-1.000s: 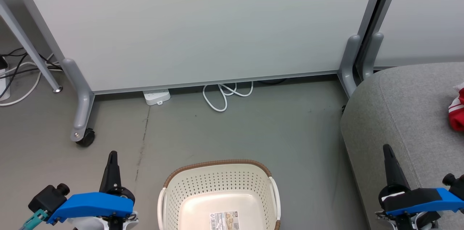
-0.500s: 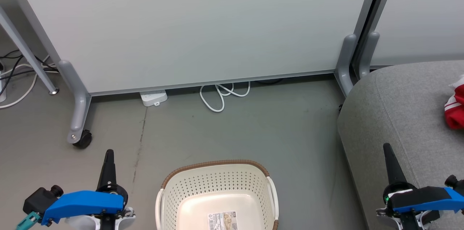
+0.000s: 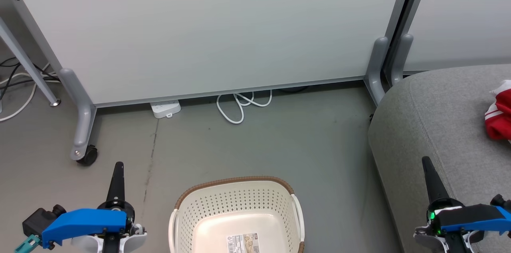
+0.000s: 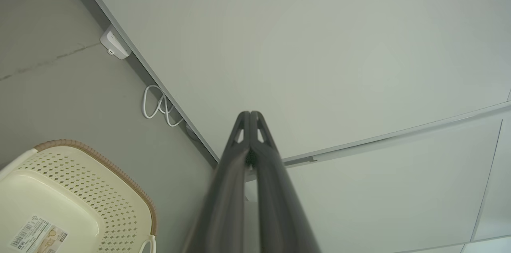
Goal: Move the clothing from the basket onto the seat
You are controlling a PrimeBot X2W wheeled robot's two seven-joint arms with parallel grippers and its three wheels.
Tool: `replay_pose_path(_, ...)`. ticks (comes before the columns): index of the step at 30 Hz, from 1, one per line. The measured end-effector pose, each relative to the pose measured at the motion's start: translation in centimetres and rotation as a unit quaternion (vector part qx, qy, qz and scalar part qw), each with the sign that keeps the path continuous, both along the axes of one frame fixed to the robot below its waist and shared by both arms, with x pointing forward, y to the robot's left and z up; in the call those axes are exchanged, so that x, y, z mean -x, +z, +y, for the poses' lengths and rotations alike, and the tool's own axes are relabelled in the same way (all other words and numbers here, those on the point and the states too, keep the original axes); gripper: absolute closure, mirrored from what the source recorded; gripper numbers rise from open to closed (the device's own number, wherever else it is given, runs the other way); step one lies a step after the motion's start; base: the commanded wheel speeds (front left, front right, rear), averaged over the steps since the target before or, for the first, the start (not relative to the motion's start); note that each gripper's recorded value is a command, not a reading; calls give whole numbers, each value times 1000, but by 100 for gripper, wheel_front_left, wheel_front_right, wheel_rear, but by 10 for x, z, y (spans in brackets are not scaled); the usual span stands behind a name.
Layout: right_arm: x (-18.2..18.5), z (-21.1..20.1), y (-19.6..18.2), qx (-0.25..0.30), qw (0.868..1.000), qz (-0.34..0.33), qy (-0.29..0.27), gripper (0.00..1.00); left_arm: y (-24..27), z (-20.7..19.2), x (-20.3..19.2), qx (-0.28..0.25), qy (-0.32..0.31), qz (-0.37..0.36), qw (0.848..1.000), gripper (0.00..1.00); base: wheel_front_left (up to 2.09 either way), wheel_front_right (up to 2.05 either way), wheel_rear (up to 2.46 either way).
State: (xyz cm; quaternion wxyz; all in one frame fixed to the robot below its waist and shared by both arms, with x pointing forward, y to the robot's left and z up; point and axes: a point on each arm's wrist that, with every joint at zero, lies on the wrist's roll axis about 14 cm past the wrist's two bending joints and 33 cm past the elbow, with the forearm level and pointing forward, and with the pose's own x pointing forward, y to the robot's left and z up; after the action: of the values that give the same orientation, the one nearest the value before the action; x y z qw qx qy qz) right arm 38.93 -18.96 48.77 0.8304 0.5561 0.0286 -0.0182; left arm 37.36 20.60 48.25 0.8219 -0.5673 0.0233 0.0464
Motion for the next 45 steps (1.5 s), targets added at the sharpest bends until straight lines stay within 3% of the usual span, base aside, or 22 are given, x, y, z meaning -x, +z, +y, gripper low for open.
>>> replay_pose_path(45, 2, -10, 15, -182, 983, -25, -7, 100, 18, -5, -13, 170, -13, -37, 985, 100, 0, 0, 0)
